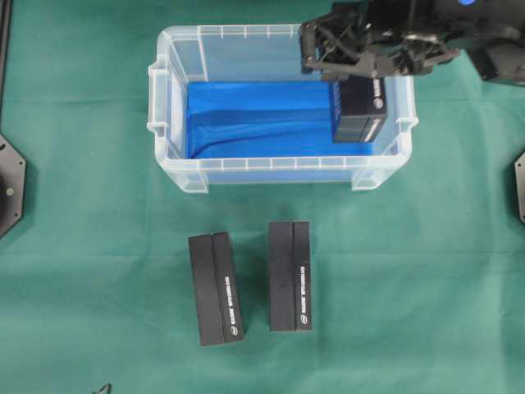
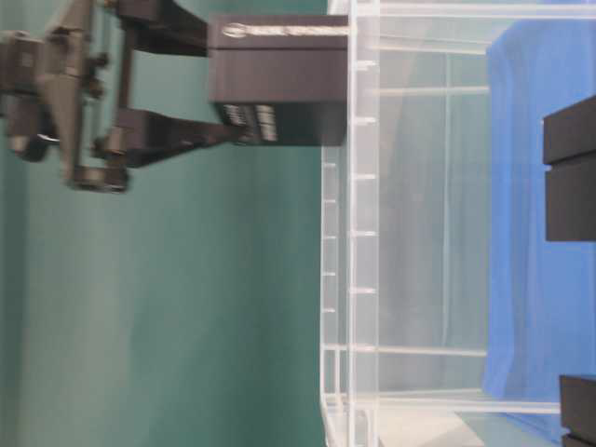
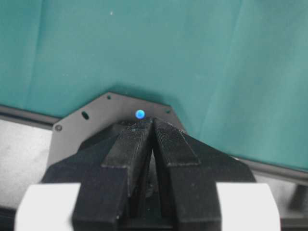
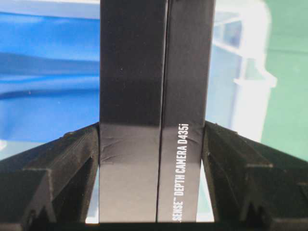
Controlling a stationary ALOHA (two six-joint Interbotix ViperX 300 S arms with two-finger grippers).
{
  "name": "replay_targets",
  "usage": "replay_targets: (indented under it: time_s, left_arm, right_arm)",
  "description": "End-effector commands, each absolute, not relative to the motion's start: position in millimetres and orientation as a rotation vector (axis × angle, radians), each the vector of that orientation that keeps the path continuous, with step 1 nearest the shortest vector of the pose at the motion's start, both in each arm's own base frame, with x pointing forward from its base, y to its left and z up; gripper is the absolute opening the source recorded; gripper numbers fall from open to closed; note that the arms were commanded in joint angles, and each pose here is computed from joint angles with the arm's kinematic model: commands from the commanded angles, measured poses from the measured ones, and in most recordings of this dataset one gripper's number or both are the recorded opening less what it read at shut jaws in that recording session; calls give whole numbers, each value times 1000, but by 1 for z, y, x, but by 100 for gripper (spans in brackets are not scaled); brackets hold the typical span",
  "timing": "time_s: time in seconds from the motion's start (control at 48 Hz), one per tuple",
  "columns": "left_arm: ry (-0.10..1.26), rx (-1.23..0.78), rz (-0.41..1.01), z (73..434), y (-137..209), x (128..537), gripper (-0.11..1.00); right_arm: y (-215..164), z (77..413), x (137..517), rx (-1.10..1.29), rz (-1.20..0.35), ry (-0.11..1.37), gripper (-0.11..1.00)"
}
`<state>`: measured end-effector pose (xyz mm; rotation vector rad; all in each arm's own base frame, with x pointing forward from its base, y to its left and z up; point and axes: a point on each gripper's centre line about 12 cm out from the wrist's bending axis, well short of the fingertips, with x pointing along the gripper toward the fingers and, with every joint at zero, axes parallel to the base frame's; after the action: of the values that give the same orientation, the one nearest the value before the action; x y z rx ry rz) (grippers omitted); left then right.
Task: Take the box out of the case with the right arm.
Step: 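Lift the last box up out of the case with the right gripper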
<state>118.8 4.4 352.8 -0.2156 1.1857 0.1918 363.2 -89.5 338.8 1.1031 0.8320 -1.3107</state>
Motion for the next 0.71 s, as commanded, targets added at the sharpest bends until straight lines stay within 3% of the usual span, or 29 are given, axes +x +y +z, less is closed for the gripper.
replay_targets:
  time_s: [0.0,0.375,0.688]
  left_arm:
    - [1171,-215,194,357,5,120,0]
    - [1173,-215,194,356,5,120,0]
    - [1172,-216,193,357,5,120,0]
  right_arm:
    - [-85,371,356,1104,-1284,773,65]
    - [-75,411,352,1065,-1285,707,65]
    - [-71,416,349,1056,-1297,712,65]
